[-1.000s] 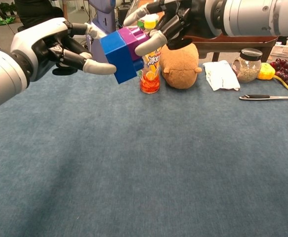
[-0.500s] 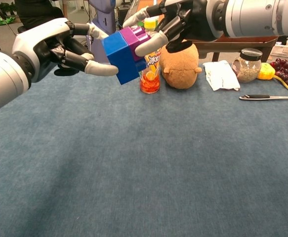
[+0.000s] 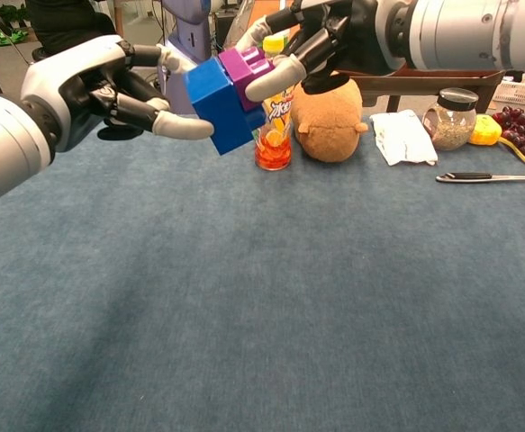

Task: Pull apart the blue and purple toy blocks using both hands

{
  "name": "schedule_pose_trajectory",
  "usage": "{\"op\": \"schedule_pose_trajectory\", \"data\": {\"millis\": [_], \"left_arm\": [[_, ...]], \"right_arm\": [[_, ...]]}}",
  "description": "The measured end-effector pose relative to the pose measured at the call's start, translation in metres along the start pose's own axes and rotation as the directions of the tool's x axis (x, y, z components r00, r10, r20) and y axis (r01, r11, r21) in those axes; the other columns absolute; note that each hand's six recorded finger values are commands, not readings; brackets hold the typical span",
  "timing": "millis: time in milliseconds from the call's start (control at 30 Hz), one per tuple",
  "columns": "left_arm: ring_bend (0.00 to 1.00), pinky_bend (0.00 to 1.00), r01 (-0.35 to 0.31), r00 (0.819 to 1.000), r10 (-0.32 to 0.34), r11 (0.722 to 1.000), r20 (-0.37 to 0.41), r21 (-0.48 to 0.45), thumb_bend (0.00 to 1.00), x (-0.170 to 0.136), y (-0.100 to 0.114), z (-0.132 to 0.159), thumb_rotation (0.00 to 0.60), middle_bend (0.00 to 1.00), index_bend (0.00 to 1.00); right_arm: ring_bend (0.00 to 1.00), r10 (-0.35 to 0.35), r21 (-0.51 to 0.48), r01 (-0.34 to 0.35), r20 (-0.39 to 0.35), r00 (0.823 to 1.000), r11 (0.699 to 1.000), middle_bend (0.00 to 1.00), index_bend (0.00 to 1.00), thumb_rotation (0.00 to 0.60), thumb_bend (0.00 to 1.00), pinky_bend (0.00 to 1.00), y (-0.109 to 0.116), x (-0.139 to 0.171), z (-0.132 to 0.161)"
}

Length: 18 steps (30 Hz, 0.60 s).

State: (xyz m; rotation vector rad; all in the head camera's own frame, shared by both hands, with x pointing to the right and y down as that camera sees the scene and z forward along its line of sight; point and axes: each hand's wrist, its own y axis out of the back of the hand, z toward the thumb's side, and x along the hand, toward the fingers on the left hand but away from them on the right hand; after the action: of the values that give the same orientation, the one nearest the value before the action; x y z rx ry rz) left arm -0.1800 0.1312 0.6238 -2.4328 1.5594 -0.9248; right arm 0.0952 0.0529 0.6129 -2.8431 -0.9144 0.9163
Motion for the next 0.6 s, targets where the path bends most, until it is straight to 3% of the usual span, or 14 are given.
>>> {"op": "schedule_pose_trajectory", "data": {"millis": [600], "left_arm": [[1.00, 1.00, 0.003, 0.999, 0.000, 0.998, -0.054, 0.060, 0.00, -0.003, 0.008, -0.023, 0.600, 1.00, 0.65]], "right_arm": [[1.00, -0.043, 0.050, 0.042, 0.029, 0.999, 0.998, 1.00, 0.68, 0.600, 0.00, 1.00, 0.021, 0.020, -0.018]]}}
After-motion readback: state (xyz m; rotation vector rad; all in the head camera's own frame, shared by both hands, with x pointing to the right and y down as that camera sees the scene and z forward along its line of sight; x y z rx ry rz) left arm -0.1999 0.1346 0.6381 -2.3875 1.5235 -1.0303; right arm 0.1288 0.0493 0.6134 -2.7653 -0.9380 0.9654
